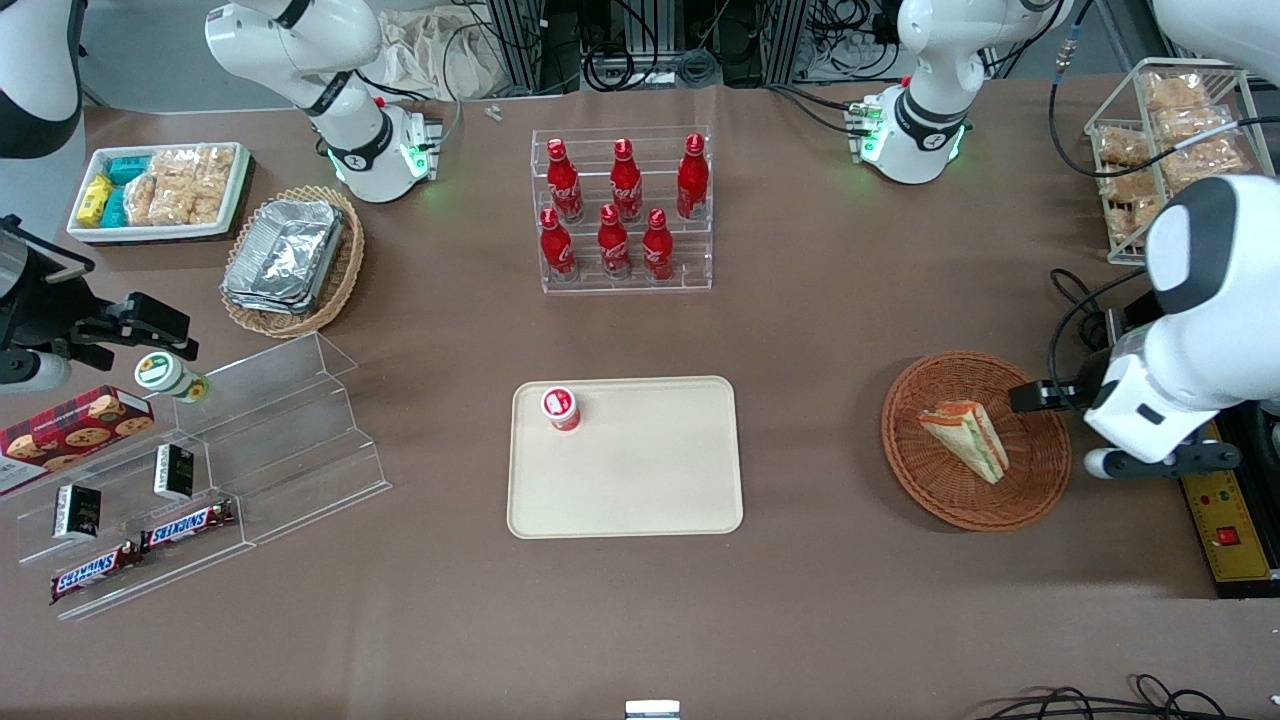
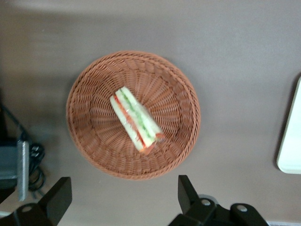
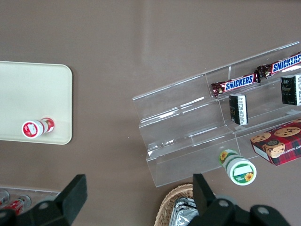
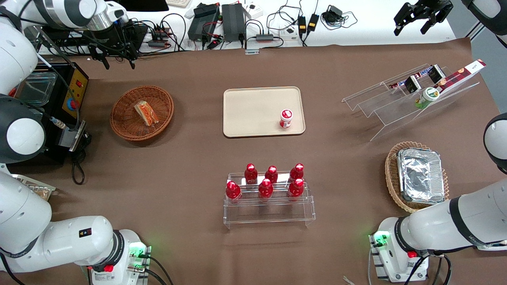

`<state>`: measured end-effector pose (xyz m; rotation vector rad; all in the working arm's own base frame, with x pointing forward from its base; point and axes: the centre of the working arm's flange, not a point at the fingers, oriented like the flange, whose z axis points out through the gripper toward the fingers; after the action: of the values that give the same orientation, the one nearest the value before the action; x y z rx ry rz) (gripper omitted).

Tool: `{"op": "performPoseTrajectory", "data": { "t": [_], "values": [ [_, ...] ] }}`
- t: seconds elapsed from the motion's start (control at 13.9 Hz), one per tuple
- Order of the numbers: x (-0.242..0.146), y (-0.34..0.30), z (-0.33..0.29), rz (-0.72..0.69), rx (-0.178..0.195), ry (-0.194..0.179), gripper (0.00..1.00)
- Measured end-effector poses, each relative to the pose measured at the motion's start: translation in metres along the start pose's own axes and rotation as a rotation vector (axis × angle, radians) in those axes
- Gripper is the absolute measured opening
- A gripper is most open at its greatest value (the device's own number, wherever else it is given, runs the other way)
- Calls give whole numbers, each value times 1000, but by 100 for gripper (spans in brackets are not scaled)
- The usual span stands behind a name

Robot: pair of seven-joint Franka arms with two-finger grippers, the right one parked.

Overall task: Place sandwich from basket to tray
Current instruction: 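Move the left gripper over the wrapped sandwich in the wicker basket, then lower the left gripper and close it on the sandwich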

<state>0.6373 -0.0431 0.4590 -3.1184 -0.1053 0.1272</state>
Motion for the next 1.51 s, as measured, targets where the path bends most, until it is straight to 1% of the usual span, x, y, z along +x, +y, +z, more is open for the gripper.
{"op": "performPoseTrajectory", "data": {
  "t": [0.14,0.22,0.29,0.5,0.65,0.72,0.86,0.94,1.23,1.37,1.51],
  "values": [
    [-8,6,26,-26,-3,50,100],
    [-13,8,38,-40,-3,60,100],
    [-17,8,50,-49,-2,54,100],
    [-22,7,85,-100,1,0,100],
    [-18,6,106,-124,-4,-27,99],
    [-16,4,115,-141,-8,-32,98],
    [-9,2,134,-196,-20,-29,97],
    [-6,2,143,-223,-25,-30,95],
    [-2,2,173,-262,-32,-61,95],
    [0,1,183,-280,-37,-60,95],
    [3,-2,194,-307,-43,-55,92]
  ]
}}
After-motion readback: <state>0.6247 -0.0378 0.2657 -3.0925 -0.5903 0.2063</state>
